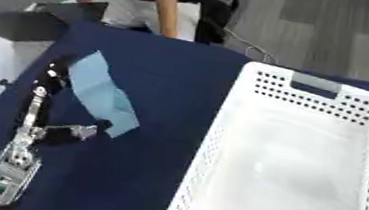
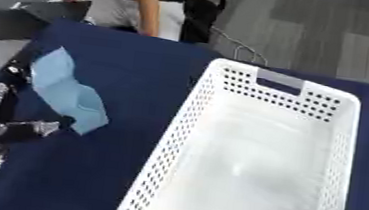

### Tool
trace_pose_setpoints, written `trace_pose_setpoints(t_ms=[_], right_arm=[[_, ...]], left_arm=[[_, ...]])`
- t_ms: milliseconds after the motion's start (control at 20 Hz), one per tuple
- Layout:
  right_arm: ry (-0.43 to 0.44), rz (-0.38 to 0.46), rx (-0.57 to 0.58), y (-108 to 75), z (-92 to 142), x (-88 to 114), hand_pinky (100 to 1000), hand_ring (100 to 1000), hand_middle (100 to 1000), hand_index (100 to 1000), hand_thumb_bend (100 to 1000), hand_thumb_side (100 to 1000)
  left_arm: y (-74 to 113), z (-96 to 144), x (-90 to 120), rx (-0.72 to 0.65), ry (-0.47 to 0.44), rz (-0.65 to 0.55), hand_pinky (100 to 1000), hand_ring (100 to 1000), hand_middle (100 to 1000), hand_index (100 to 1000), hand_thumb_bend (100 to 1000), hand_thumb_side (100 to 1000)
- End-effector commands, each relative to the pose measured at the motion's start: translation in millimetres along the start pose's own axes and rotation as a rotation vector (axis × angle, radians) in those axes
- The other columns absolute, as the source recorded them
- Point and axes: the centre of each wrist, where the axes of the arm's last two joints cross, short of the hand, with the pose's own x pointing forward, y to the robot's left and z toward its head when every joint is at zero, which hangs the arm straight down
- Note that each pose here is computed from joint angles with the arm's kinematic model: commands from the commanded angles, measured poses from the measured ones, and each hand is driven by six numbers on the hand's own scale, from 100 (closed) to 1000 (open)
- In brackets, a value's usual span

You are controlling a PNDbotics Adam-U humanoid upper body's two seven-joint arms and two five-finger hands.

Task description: Pick up objects on the table and place them in the box.

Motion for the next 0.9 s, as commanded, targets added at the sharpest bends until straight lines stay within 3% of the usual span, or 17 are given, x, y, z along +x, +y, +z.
trace_pose_setpoints(t_ms=[50, 400, 550, 700, 750, 900], right_arm=[[-0.018, 0.028, 0.049, -2.8, -5, 6, 874, 746, 740, 1000, 100, 748], [-0.024, 0.019, 0.05, -3.5, -6, 6, 871, 745, 738, 1000, 100, 749], [-0.026, 0.014, 0.05, -3.9, -6, 7, 869, 744, 738, 1000, 100, 748], [-0.024, 0.011, 0.049, -3.9, -6, 7, 869, 744, 737, 1000, 100, 749], [-0.023, 0.01, 0.049, -4.0, -6, 7, 868, 744, 737, 1000, 100, 749], [-0.024, 0.008, 0.048, -4.5, -6, 8, 867, 743, 736, 1000, 100, 748]], left_arm=[[9.5, -12, -1, -0.023, -0.033, -0.009, 602, 821, 876, 914, 765, 283], [1.0, -22, -1, -0.003, -0.038, 0.033, 570, 793, 852, 894, 745, 281], [-4.8, -29, 1, 0.078, -0.033, 0.079, 530, 752, 813, 864, 733, 282], [-11.9, -38, 5, 0.145, -0.035, 0.122, 544, 756, 818, 869, 740, 292], [-14.4, -41, 7, 0.157, -0.038, 0.129, 591, 788, 845, 895, 743, 313], [-25.1, -48, 14, 0.183, -0.044, 0.15, 566, 777, 831, 883, 725, 316]])
